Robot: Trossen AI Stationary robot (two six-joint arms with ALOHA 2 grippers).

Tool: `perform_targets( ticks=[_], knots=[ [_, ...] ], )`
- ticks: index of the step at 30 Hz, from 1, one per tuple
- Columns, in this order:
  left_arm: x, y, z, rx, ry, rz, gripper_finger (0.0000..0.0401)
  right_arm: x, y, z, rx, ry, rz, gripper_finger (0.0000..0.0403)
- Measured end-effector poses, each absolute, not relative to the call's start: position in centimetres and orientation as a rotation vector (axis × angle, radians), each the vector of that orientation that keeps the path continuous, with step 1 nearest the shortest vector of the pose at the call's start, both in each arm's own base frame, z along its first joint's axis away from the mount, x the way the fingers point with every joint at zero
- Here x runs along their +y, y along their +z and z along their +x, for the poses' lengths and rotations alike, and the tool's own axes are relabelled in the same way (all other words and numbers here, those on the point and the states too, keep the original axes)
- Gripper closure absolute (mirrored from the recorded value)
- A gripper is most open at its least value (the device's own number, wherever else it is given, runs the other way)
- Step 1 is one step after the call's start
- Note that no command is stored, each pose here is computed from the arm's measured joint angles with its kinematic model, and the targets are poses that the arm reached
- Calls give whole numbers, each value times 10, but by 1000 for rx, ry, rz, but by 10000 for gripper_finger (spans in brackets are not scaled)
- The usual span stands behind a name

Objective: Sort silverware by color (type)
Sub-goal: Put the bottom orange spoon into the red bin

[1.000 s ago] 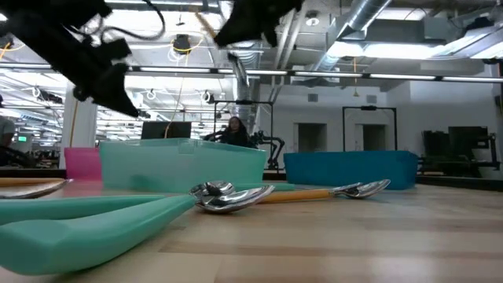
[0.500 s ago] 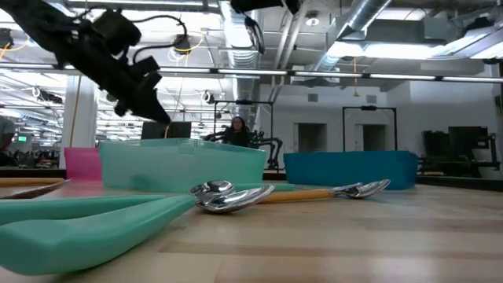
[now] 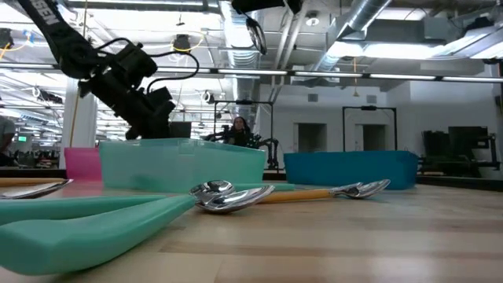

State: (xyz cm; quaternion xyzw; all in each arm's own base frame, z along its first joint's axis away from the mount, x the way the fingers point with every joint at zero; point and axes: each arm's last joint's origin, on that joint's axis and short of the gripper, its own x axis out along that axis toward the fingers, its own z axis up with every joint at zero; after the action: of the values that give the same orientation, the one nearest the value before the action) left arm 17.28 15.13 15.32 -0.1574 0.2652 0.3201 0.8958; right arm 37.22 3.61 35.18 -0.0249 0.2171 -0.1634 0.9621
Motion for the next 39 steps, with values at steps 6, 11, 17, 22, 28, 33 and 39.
perform_targets(
  ticks=[6, 11, 17, 22, 28, 33, 39],
  knots=[
    [165, 139, 183, 580, 610, -381, 401, 39, 352, 372, 437, -326, -41, 342],
    [177, 133, 201, 582, 528, -406, 401, 41, 352, 372, 438, -321, -36, 342],
    [190, 138, 216, 567, 511, -385, 401, 43, 351, 371, 438, -317, -27, 342],
    [199, 155, 228, 505, 471, -360, 401, 44, 351, 371, 443, -319, -20, 342],
    [203, 165, 234, 479, 459, -339, 401, 45, 350, 370, 453, -319, -16, 342],
    [194, 190, 235, 448, 299, -384, 401, 50, 349, 369, 461, -306, -23, 342],
    [131, 239, 220, 529, 218, -270, 401, 51, 347, 368, 484, -323, -38, 342]
  ],
)
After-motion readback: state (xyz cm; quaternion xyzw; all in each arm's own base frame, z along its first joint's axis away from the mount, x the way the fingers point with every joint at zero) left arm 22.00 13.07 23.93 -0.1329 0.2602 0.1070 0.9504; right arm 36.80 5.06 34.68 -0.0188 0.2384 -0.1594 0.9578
